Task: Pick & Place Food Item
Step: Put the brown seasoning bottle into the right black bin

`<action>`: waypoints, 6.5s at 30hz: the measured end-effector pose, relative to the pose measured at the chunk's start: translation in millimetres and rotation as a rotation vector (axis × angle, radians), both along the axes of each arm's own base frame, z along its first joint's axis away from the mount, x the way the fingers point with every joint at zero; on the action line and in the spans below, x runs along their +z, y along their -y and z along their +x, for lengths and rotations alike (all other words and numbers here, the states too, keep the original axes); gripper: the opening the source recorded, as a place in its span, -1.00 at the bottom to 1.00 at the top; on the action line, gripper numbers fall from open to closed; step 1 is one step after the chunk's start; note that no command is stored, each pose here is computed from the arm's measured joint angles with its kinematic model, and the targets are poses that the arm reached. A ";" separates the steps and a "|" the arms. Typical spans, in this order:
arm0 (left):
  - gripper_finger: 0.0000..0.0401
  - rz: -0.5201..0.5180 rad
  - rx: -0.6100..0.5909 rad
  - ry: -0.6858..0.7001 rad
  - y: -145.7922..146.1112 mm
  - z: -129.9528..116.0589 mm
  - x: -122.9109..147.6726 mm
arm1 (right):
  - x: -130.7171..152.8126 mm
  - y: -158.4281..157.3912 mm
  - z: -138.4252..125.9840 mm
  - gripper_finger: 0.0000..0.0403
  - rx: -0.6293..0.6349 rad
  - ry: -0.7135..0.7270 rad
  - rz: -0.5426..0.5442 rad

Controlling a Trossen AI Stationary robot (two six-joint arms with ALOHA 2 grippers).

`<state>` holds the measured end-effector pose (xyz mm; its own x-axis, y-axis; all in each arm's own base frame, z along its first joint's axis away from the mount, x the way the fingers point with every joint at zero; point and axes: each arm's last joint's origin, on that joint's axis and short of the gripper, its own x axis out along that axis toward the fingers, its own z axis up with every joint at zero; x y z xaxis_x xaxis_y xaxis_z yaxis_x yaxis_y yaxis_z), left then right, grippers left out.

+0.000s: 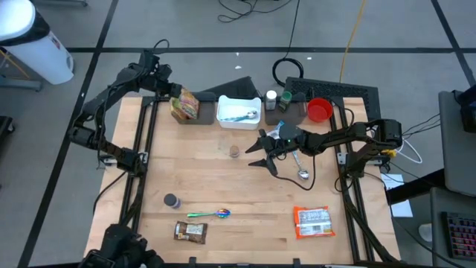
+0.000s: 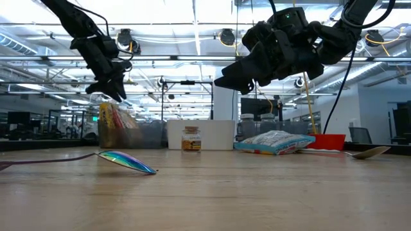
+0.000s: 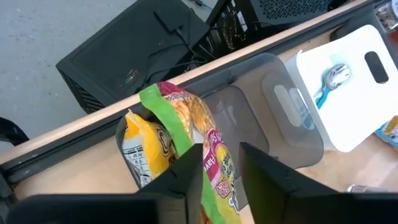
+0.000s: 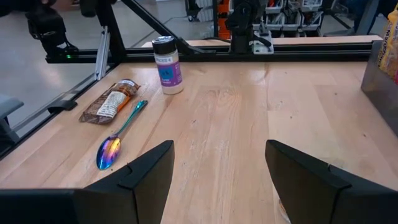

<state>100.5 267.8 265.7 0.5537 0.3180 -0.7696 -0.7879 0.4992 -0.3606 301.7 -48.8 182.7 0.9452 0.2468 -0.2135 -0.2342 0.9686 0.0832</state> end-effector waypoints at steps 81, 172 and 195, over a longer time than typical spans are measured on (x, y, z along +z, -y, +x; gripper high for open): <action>0.36 0.452 -0.641 0.237 213.5 163.6 -184.6 | 18.3 16.7 -13.9 0.24 -0.286 0.333 0.058; -0.01 0.657 -0.988 -0.054 188.2 233.8 -56.3 | 59.1 38.7 35.6 0.24 -0.251 -0.207 -0.212; -0.01 0.727 -0.964 -0.018 185.2 241.1 -41.6 | 61.4 37.4 36.9 0.24 -0.230 -0.178 -0.197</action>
